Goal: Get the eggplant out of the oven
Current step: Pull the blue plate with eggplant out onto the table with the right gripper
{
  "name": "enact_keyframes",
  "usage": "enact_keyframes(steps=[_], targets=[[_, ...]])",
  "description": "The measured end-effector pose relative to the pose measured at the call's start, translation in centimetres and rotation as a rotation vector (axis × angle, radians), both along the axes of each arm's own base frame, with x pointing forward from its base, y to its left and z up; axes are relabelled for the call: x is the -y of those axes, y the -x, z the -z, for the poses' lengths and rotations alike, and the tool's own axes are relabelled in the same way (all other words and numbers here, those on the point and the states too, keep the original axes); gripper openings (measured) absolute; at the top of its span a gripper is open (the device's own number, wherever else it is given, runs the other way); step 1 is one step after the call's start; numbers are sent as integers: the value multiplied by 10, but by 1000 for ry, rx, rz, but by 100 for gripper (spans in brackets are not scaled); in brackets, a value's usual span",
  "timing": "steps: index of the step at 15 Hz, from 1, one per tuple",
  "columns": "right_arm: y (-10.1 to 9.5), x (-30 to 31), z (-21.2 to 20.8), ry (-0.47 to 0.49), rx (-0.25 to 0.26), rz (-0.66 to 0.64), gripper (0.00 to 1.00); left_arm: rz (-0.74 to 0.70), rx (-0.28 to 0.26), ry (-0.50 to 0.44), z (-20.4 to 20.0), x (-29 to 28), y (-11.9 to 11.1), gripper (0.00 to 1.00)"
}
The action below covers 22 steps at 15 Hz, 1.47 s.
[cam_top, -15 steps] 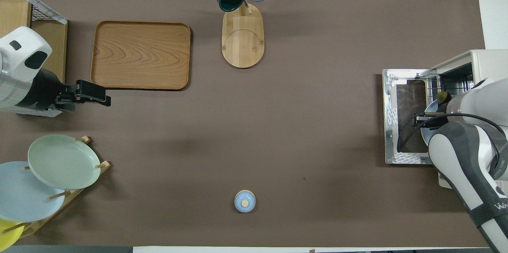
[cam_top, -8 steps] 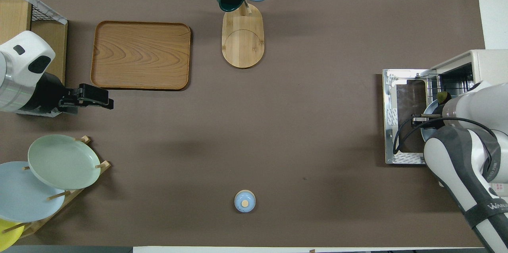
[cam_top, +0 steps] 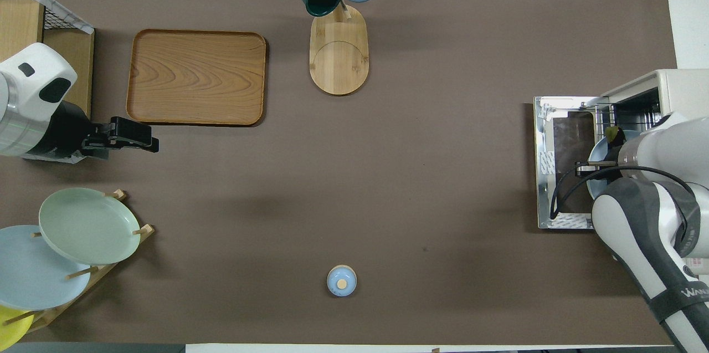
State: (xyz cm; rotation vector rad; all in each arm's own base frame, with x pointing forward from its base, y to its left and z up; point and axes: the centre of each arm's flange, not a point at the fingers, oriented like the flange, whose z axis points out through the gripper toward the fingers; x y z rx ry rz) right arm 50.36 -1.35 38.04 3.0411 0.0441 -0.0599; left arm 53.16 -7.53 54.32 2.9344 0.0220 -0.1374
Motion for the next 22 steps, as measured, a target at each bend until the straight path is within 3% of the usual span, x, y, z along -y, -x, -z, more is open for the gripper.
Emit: enact_keyframes(steps=[4, 9, 15, 18, 22], targets=[[-5, -111, -29, 117, 19, -12, 2, -1, 2, 0, 0, 0, 0, 100], [27, -243, -48, 171, 55, 8, 2, -14, 27, 2, -3, -5, -4, 100], [29, -389, -40, 132, 118, 89, 2, -43, 54, 3, -6, -18, -8, 100], [34, -470, -8, 116, 137, 129, 2, -68, 59, 2, -9, -33, -9, 100], [23, -502, 34, 38, 170, 140, 2, -69, 62, 2, -9, -34, -9, 100]])
